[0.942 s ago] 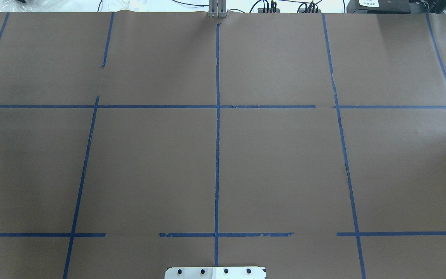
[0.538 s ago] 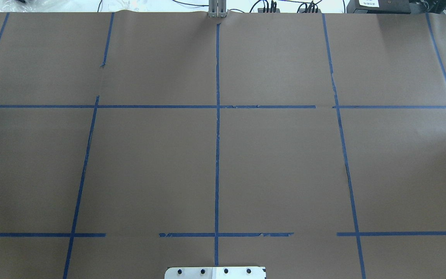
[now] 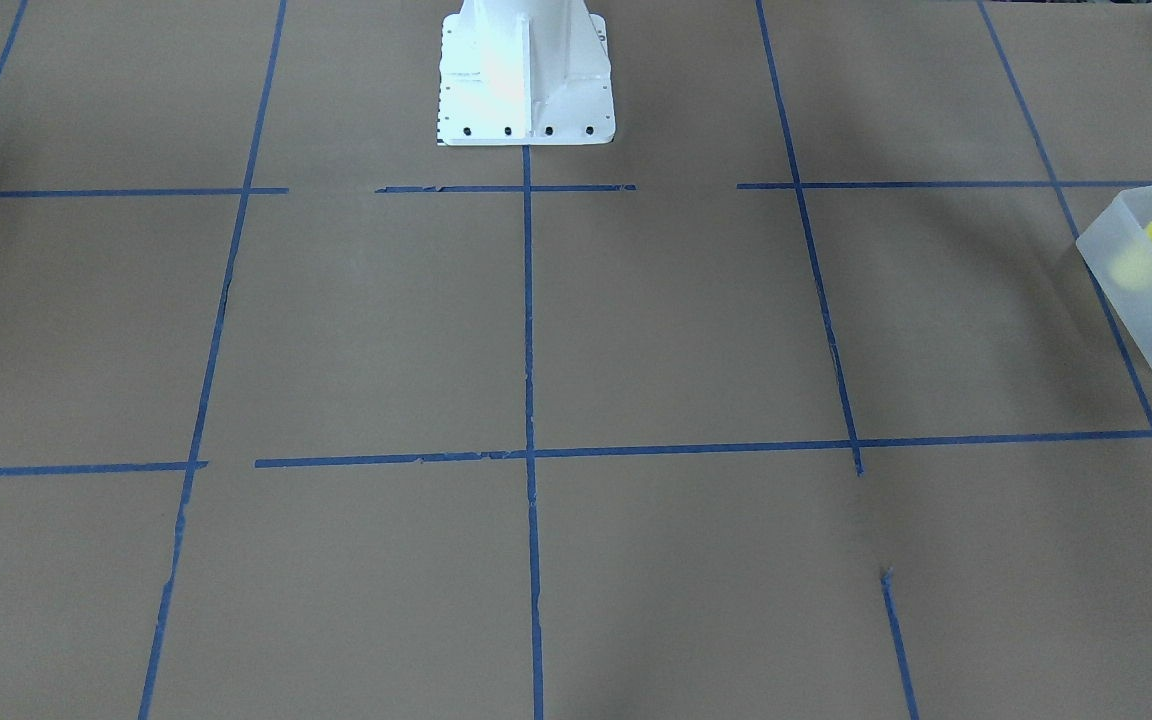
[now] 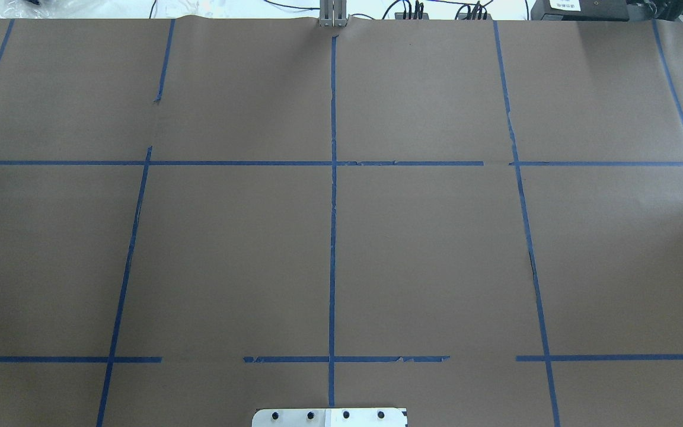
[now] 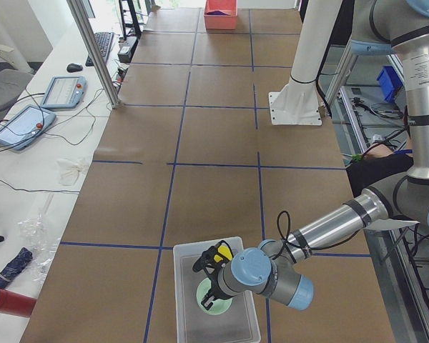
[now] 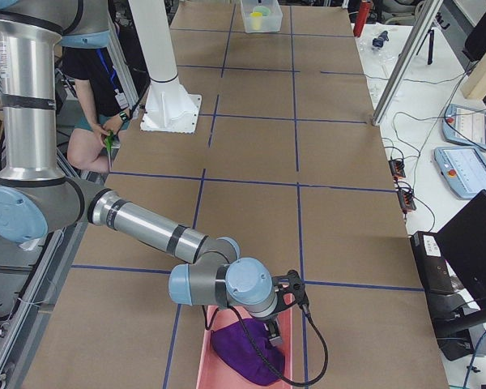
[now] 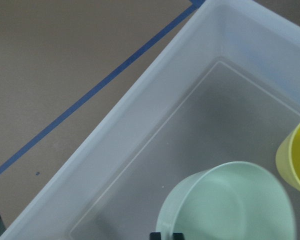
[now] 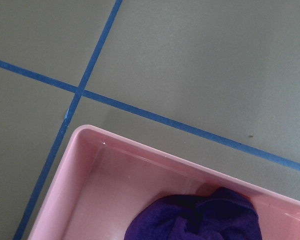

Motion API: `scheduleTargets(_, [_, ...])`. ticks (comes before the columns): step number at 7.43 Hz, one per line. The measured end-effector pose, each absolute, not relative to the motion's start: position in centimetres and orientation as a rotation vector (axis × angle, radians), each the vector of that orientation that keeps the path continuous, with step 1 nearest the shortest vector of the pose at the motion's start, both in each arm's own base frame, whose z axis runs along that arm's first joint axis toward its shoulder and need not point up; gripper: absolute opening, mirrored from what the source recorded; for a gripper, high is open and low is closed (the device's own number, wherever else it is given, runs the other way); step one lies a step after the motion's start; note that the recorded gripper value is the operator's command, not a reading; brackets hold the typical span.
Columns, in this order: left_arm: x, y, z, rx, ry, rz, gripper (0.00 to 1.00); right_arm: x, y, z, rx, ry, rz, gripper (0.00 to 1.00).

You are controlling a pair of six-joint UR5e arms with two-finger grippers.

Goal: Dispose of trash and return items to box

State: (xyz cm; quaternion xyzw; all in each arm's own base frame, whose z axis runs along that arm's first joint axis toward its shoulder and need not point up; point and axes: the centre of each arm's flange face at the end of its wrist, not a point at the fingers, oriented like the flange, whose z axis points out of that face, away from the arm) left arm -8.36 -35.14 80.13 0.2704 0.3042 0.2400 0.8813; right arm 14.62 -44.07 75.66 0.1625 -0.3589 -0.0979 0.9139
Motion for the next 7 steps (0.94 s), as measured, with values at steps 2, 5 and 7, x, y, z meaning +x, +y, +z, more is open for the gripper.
scheduleTargets(2, [-8.3, -37.8, 75.0, 0.594, 0.647, 0.421, 1.00, 14.3, -44.5, 74.9, 0.330, -0.752, -0.146, 1.00])
scheduleTargets(5, [-8.7, -42.4, 62.6, 0.516, 0.676, 0.308, 1.00, 13.7, -45.8, 72.3, 0.343, -0.761, -0.117, 1.00])
scheduleTargets(7, [-9.0, -43.9, 58.2, 0.422, 0.693, 0.258, 1.00, 12.2, -46.3, 70.8, 0.296, -0.772, -0.118, 1.00])
